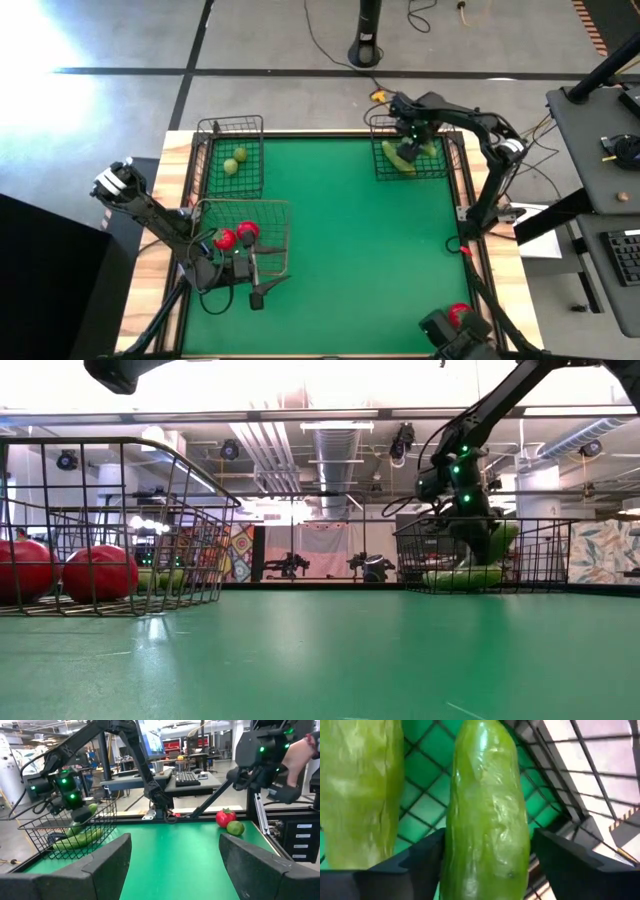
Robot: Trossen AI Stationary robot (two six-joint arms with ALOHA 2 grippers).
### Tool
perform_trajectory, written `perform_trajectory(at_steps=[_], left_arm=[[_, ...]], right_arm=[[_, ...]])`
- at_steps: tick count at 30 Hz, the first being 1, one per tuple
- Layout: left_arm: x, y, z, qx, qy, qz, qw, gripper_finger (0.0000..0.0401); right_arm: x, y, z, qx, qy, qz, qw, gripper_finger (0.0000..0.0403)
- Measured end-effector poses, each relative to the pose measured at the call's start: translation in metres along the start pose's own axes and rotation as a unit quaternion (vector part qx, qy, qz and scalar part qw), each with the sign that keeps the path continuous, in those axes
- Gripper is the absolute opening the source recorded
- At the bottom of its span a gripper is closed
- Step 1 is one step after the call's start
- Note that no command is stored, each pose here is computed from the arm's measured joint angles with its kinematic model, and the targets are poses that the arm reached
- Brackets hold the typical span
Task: Sort produce into baskets
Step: Put the cucumber into the right black wire basket, then put the tomato into the golden wire basket
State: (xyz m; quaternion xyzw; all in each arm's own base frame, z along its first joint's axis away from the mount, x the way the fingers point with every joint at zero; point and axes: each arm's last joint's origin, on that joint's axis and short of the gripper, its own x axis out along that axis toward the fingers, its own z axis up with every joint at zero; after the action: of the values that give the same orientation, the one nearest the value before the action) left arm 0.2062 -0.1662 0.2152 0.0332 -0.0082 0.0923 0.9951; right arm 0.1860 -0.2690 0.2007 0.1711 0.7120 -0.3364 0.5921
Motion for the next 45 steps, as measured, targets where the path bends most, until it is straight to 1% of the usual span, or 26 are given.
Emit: perform_trajectory(at_steps=[2, 5, 10, 12, 15, 19, 22, 26, 29, 33, 37, 39, 41, 45], left_arm=[[0.0, 0.0, 0.0, 0.0, 0.0, 0.0, 1.0, 0.0283], [0.0, 0.0, 0.0, 0.0, 0.0, 0.0, 1.0, 0.0283], [0.0, 0.0, 0.002, -0.008, -0.006, 0.0, 1.0, 0.0283], [0.0, 0.0, 0.004, -0.02, -0.014, 0.001, 1.0, 0.0283], [0.0, 0.001, 0.006, -0.021, -0.022, 0.002, 1.0, 0.0283], [0.0, 0.001, 0.007, -0.019, -0.023, 0.002, 1.0, 0.0283], [0.0, 0.001, 0.007, -0.019, -0.023, 0.002, 1.0, 0.0283], [0.0, 0.001, 0.007, -0.015, -0.023, 0.002, 1.0, 0.0283], [0.0, 0.001, 0.007, -0.013, -0.023, 0.002, 1.0, 0.0283], [0.0, 0.001, 0.007, -0.007, -0.022, 0.002, 1.0, 0.0283], [0.0, 0.001, 0.007, 0.008, -0.022, 0.002, 1.0, 0.0283], [0.0, 0.001, 0.007, 0.008, -0.022, 0.002, 1.0, 0.0283], [0.0, 0.001, 0.007, 0.008, -0.022, 0.002, 1.0, 0.0283], [0.0, 0.001, 0.007, 0.008, -0.022, 0.002, 1.0, 0.0283]], right_arm=[[-0.007, -0.001, -0.004, 0.007, 0.001, 0.0, 1.0, 0.0313], [-0.018, -0.003, -0.008, 0.017, -0.018, -0.003, 1.0, 0.0338], [-0.023, -0.004, -0.01, 0.045, -0.03, -0.004, 0.999, 0.0359], [-0.021, -0.004, -0.007, 0.064, -0.048, 0.008, 0.997, 0.036], [-0.01, 0.002, -0.001, 0.096, -0.071, 0.06, 0.991, 0.0359], [0.004, 0.005, 0.004, 0.15, -0.043, 0.07, 0.985, 0.0354], [0.006, 0.004, 0.002, 0.162, -0.027, 0.074, 0.984, 0.0349], [-0.002, 0.002, -0.002, 0.158, -0.026, 0.065, 0.985, 0.0342], [-0.023, 0.002, -0.007, 0.155, -0.051, 0.064, 0.985, 0.0336], [-0.064, 0.021, -0.022, 0.136, -0.114, 0.066, 0.982, 0.0329], [-0.109, 0.051, -0.048, 0.134, -0.186, 0.088, 0.969, 0.0322], [-0.13, 0.07, -0.066, 0.122, -0.218, 0.105, 0.963, 0.032], [-0.147, 0.091, -0.086, 0.104, -0.245, 0.133, 0.955, 0.0318], [-0.168, 0.136, -0.131, 0.066, -0.264, 0.195, 0.942, 0.0319]])
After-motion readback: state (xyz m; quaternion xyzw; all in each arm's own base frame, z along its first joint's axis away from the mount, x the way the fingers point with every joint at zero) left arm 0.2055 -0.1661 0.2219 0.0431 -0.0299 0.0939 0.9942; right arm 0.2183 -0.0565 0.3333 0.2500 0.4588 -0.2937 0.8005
